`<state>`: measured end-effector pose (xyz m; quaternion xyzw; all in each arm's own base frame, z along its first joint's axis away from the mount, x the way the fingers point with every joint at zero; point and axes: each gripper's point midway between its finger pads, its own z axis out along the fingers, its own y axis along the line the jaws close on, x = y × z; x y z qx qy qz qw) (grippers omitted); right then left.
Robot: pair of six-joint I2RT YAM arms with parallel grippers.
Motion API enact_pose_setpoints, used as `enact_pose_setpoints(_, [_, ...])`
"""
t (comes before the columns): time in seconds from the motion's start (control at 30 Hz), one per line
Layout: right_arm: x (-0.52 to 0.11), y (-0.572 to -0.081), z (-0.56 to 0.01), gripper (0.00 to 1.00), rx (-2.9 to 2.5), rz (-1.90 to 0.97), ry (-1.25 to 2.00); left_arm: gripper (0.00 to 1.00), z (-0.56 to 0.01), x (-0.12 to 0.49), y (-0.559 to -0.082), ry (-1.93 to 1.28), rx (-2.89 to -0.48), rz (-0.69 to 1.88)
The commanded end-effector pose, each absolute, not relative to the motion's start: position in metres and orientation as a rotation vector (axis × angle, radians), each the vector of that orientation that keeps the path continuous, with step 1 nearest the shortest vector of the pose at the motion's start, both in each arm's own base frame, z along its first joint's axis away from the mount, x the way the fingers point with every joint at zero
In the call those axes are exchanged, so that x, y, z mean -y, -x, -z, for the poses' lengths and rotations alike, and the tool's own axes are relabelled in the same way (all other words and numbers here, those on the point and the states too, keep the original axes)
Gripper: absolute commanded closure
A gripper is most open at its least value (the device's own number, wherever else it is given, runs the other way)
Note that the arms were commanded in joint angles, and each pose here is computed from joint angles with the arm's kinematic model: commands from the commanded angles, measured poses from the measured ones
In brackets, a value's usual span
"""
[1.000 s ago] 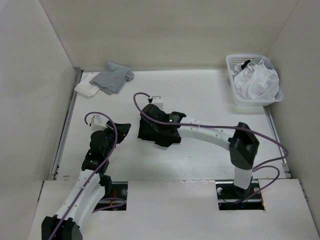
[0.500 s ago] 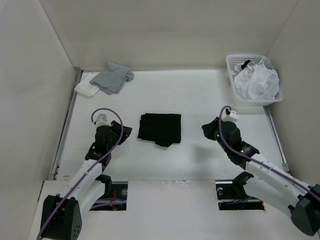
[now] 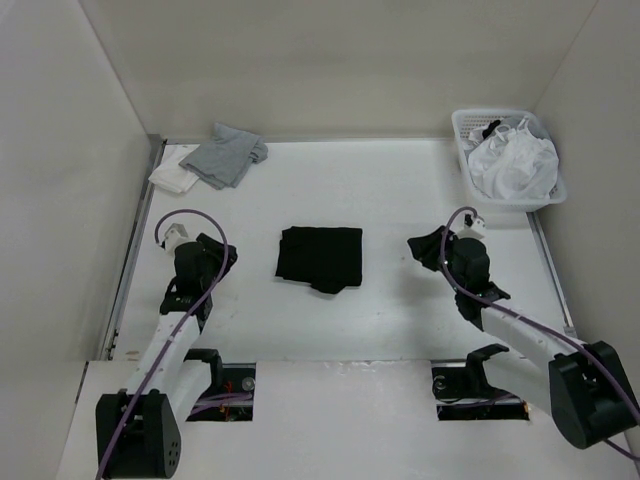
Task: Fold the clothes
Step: Fold the tank top
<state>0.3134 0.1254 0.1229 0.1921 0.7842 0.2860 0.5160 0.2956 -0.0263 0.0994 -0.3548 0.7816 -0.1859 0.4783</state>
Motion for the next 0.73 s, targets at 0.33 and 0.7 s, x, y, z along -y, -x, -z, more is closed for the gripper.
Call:
enact_pose_setpoints(0.33, [-0.15,-0.316,-0.136,0.98,-1.826,-0.761,-0.376,0.55,-0.103,0.006,-0.3,0.868,-1.865,0.381])
enact_pose_setpoints(0.7, [-0.151,-0.318,-0.127,0.65,-1.852,-0.734,-0.374,0.52,-0.097,0.022,-0.312,0.816,-1.916,0.39])
